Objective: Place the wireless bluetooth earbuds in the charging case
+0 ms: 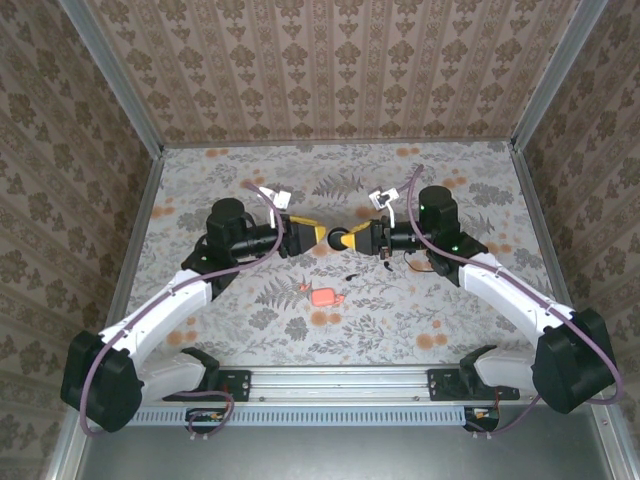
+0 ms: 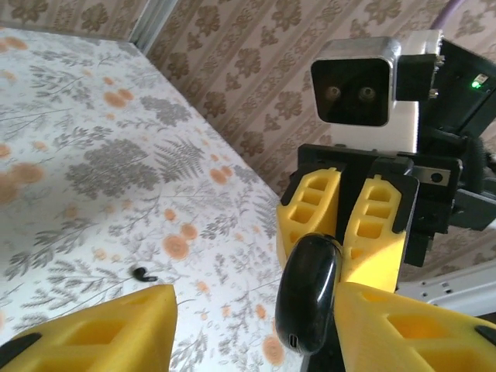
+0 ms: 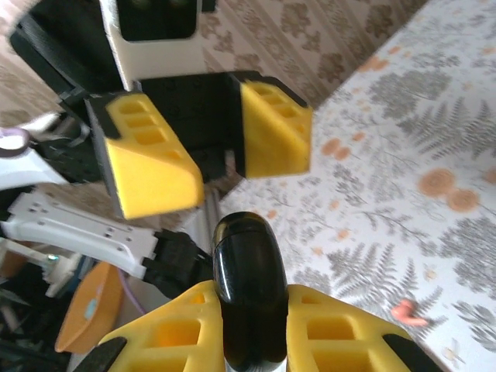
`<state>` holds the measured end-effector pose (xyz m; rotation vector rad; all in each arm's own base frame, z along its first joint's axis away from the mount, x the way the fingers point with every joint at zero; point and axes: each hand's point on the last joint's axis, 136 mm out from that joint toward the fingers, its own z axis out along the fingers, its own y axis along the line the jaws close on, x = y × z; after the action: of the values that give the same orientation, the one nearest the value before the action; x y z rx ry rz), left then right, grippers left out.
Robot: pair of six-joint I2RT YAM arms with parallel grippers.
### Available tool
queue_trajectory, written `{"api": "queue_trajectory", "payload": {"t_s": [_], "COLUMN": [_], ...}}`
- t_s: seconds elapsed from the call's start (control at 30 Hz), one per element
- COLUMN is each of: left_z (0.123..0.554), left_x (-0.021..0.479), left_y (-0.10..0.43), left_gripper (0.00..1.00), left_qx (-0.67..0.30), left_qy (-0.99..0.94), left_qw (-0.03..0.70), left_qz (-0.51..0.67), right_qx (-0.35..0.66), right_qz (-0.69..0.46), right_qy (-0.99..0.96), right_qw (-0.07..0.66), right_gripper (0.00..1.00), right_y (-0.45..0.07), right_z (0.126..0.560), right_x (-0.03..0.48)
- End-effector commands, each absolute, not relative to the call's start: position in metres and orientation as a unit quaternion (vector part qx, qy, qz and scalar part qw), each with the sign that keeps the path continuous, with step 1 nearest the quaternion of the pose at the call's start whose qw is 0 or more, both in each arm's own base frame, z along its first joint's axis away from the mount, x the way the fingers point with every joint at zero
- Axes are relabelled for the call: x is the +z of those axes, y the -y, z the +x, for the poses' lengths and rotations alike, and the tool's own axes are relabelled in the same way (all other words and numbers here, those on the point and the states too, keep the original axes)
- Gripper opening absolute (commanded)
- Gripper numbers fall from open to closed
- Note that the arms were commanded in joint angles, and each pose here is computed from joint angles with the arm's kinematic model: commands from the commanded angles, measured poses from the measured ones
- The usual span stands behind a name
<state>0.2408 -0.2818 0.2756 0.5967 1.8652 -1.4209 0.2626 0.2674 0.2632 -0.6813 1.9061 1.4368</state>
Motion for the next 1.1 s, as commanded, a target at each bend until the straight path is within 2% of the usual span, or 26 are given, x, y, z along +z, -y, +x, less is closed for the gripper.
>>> {"api": "queue_trajectory", "payload": {"t_s": [0.0, 0.3, 0.57, 0.87, 1.07], "left_z": [0.247, 0.277, 0.295, 0.294, 0.28], "left_x": [0.264, 0.232, 0.221, 0.222, 0.228], "left_y": [0.269, 0.227, 0.211, 0.209, 0.214], "left_gripper": [0.58, 0.61, 0.62, 0.62, 0.61], "left_qx": [-0.521, -0.48, -0.446, -0.425, -0.407], "left_qy": [-0.734, -0.769, -0.787, -0.781, -0.761], "left_qw": [0.364, 0.369, 0.374, 0.391, 0.412], "left_qz": [0.237, 0.204, 0.206, 0.238, 0.294], "right_qx": [0.495, 0.42, 0.379, 0.361, 0.33], "right_qz": [-0.276, -0.266, -0.262, -0.298, -0.376], "right_qy": [-0.753, -0.793, -0.812, -0.813, -0.789], "right_qw": [0.333, 0.351, 0.359, 0.345, 0.356], "right_gripper": [0.15, 0.14, 0.14, 0.14, 0.13], "right_y": [-0.26, -0.248, -0.244, -0.246, -0.25], "right_z": [0.267, 0.29, 0.31, 0.307, 0.292], "right_x": [0.248, 0.219, 0.214, 0.211, 0.212]}}
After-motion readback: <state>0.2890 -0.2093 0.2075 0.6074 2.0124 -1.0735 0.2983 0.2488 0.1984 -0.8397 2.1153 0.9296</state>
